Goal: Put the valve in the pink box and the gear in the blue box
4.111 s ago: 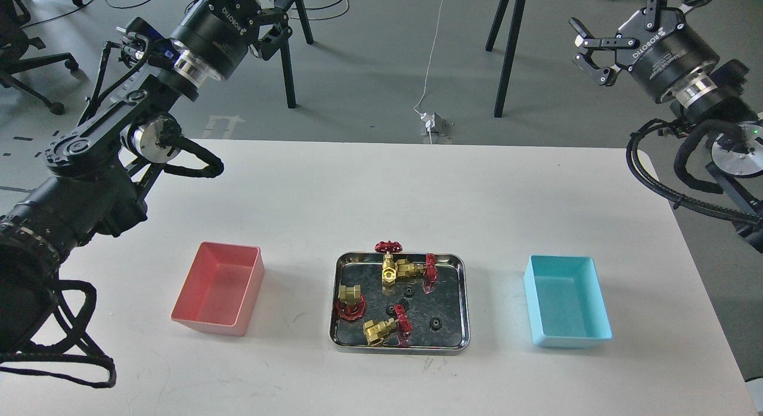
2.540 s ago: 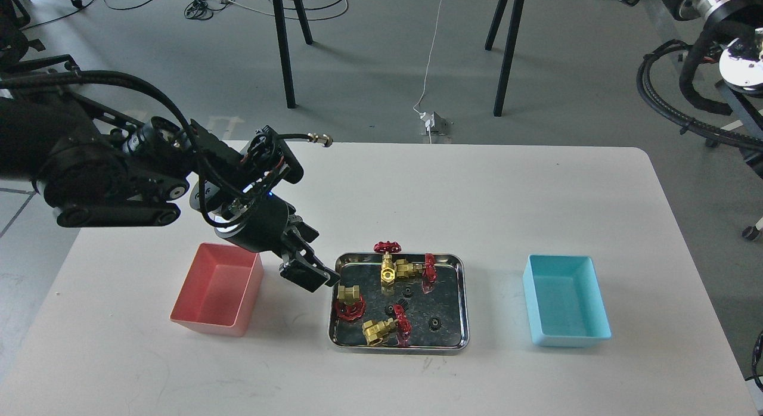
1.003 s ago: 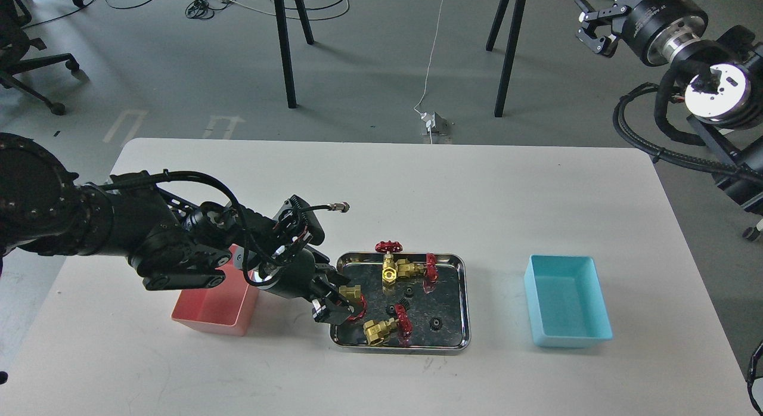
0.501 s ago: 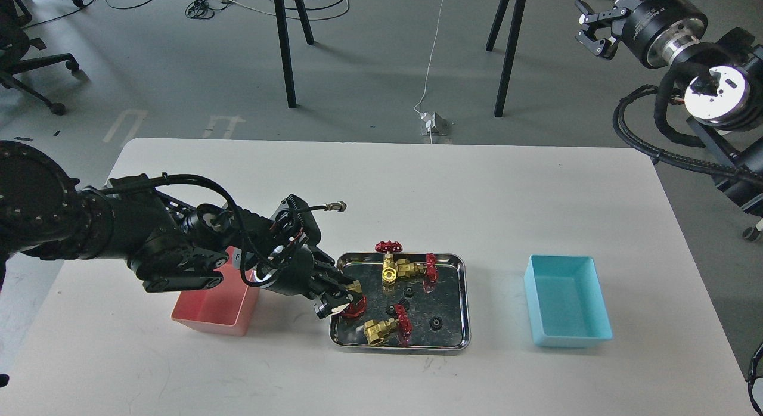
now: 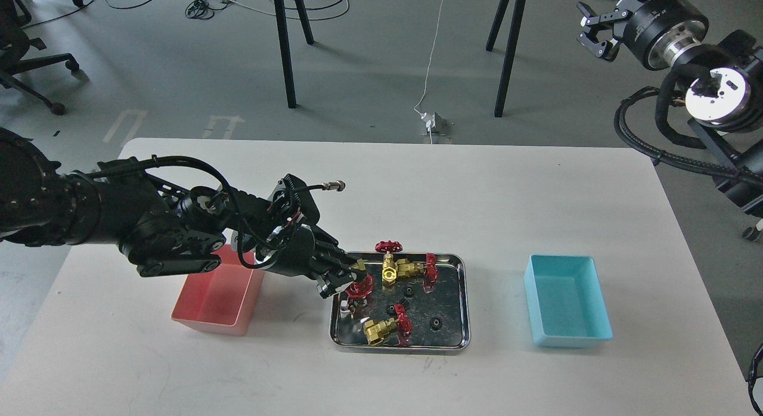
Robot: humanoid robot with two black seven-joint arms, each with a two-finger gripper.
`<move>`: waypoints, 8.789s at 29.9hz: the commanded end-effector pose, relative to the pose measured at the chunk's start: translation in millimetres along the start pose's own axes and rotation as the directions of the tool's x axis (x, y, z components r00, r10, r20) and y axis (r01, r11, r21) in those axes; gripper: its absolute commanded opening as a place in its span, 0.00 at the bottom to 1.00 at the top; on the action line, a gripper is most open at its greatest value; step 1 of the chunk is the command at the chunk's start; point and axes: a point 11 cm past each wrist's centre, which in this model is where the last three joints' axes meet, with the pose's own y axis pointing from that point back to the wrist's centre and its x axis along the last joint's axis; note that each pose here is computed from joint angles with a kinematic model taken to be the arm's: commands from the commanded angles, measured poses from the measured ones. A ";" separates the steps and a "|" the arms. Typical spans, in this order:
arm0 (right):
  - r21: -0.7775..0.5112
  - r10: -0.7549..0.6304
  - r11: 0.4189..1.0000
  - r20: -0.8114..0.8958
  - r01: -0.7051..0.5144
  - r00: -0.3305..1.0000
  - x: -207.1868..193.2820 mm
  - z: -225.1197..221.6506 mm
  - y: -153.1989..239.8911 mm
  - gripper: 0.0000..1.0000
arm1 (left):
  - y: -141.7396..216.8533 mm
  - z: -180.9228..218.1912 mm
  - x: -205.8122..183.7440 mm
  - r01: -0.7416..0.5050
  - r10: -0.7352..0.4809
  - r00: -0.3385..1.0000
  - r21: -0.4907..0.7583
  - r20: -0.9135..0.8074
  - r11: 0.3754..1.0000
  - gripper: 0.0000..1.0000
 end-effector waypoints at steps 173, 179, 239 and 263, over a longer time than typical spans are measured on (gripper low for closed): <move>-0.979 -0.599 0.105 0.077 -0.173 -0.797 -111.3 333.5 179.3 0.54 | 133.7 29.4 107.7 -0.856 0.317 0.070 0.107 -0.946 0.507 0.74; -0.980 -0.595 0.114 0.066 -0.165 -0.801 -111.7 333.2 178.2 0.52 | 129.5 31.9 107.6 -0.856 0.304 0.068 0.101 -0.950 0.506 0.74; -0.914 -0.905 0.362 -0.297 -0.185 -0.303 41.6 175.3 214.4 0.09 | 97.5 49.4 118.5 -0.874 0.230 0.051 0.068 -0.972 0.481 0.75; -0.540 -0.563 0.824 -0.741 0.173 0.366 -43.7 73.2 93.2 0.99 | 129.3 -5.0 120.6 -0.888 0.280 -0.124 0.232 -0.952 0.396 0.75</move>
